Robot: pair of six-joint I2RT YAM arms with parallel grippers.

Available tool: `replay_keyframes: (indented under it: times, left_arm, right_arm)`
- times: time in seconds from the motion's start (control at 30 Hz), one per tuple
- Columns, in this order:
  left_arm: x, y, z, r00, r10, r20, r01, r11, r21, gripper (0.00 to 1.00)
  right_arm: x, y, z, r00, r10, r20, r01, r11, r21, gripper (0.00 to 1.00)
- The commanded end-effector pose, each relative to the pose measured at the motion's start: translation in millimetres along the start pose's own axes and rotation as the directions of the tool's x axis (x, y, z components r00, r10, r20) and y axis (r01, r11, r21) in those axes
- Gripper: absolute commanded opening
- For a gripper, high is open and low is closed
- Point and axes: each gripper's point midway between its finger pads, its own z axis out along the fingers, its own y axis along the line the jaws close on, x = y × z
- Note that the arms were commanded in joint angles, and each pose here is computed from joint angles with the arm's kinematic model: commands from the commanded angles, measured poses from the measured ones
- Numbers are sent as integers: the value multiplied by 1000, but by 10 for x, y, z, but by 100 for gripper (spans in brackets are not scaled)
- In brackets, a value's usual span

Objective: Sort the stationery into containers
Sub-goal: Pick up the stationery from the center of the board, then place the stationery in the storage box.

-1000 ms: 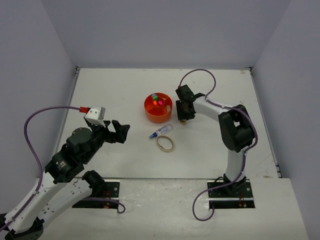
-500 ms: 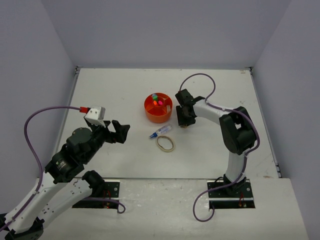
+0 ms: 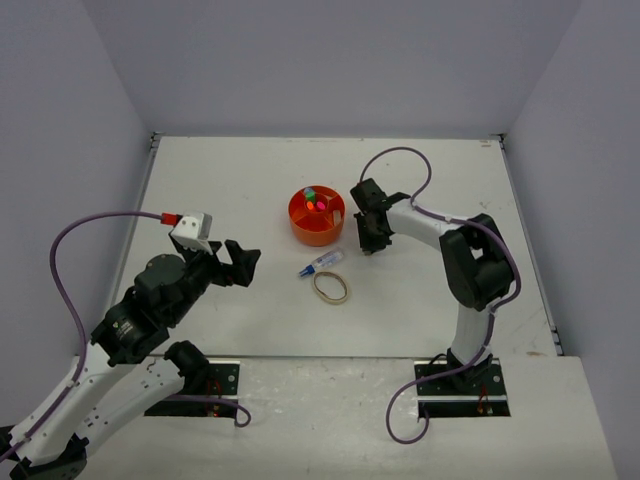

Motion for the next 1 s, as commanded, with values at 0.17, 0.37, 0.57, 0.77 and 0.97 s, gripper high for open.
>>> replay_keyframes:
  times: [0.17,0.37,0.57,0.77,0.97]
  left_arm:
    - [5,-7,35,999,37,2,-37,999,8,100]
    - [2,2,33,999,37,5,-37,999,4,100]
    - [3,5,28,999,35,5,-35,999,3,100]
    - [14,-6,39,999,37,0,-37,999,8,100]
    - [5,-9,34,999,37,3,-37,999,10,100]
  right_arm:
    - [-608,473,-1054,956,147,253,-71,956,-286,1]
    - [-870,796,-1371,949,190,251,-68,902,-426,4]
    - [-1007,901,-1271,945,237,225,-120,892,-435,6]
    - [-1085,945,-1137,945,241,220,-129,895,-428,11]
    - [-1137,938,-1044,952,218,216,-119,911,-396,23]
